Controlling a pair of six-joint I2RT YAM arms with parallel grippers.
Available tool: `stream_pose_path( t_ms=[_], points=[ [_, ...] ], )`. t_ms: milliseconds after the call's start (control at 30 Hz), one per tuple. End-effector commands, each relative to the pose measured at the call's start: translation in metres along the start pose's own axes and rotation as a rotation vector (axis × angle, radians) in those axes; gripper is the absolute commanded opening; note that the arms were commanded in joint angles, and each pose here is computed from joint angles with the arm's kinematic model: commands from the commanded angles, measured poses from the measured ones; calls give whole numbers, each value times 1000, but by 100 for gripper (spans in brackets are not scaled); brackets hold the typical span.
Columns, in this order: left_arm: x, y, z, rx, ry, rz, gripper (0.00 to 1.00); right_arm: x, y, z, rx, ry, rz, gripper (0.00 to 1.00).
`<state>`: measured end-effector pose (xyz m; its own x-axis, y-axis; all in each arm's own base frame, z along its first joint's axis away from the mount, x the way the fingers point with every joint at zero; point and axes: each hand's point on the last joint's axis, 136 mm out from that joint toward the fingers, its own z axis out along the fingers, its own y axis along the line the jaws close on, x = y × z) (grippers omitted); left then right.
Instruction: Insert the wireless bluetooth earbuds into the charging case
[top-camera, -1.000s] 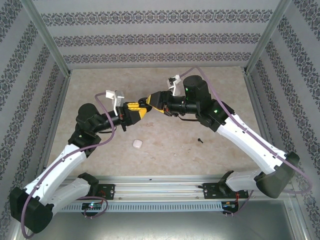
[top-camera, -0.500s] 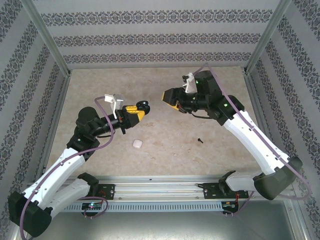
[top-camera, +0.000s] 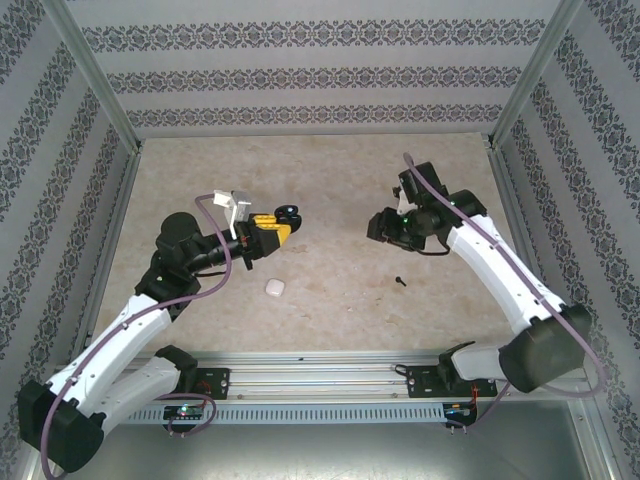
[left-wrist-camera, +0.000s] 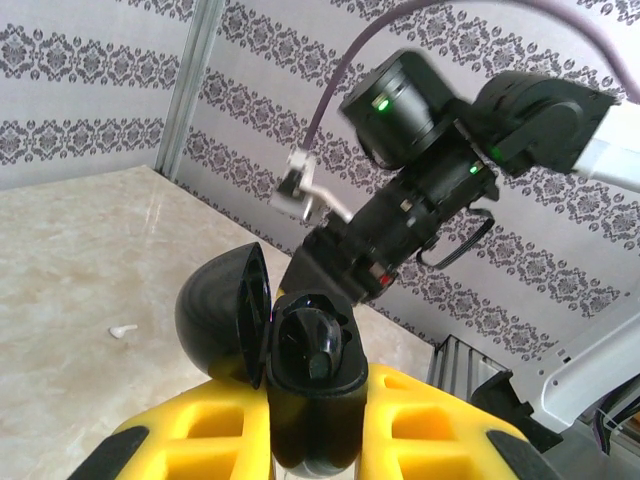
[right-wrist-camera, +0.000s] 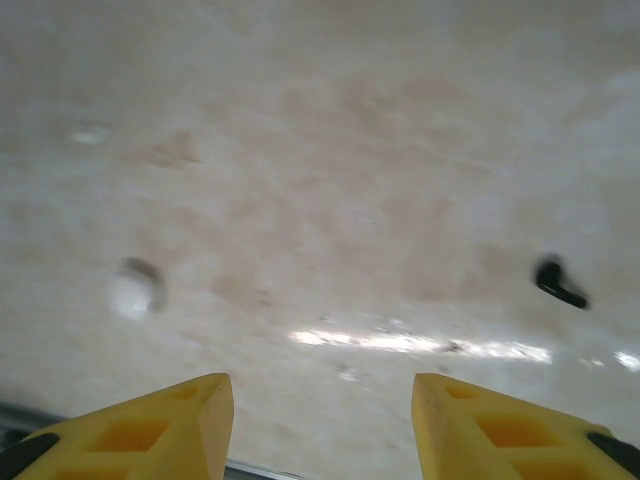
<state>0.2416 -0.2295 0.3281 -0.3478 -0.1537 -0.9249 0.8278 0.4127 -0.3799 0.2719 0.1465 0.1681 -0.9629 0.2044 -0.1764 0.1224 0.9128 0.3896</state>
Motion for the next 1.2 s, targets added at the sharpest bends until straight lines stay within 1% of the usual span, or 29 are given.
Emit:
stream_pose_path(
  t_ms=[0,133,233,367,567,867,967,1167],
  points=[
    [0,-4,3,28,6,29,0,19,-38,25,134,105,-16,51],
    [2,-2,5,27,11,24,0,29,-64,50,217,212,15,54],
    [4,0,6,26,16,20,0,30,-81,62,277,261,41,57],
    [4,2,7,23,15,17,0,27,-99,79,306,301,68,58],
    [5,4,8,15,20,17,0,20,-104,98,284,318,38,60],
    [6,6,9,10,18,12,0,28,-123,120,310,376,44,62],
    [6,6,9,9,18,12,0,28,-123,120,308,379,45,62],
    [6,6,10,10,17,9,0,36,-103,123,187,379,108,58]
  ],
)
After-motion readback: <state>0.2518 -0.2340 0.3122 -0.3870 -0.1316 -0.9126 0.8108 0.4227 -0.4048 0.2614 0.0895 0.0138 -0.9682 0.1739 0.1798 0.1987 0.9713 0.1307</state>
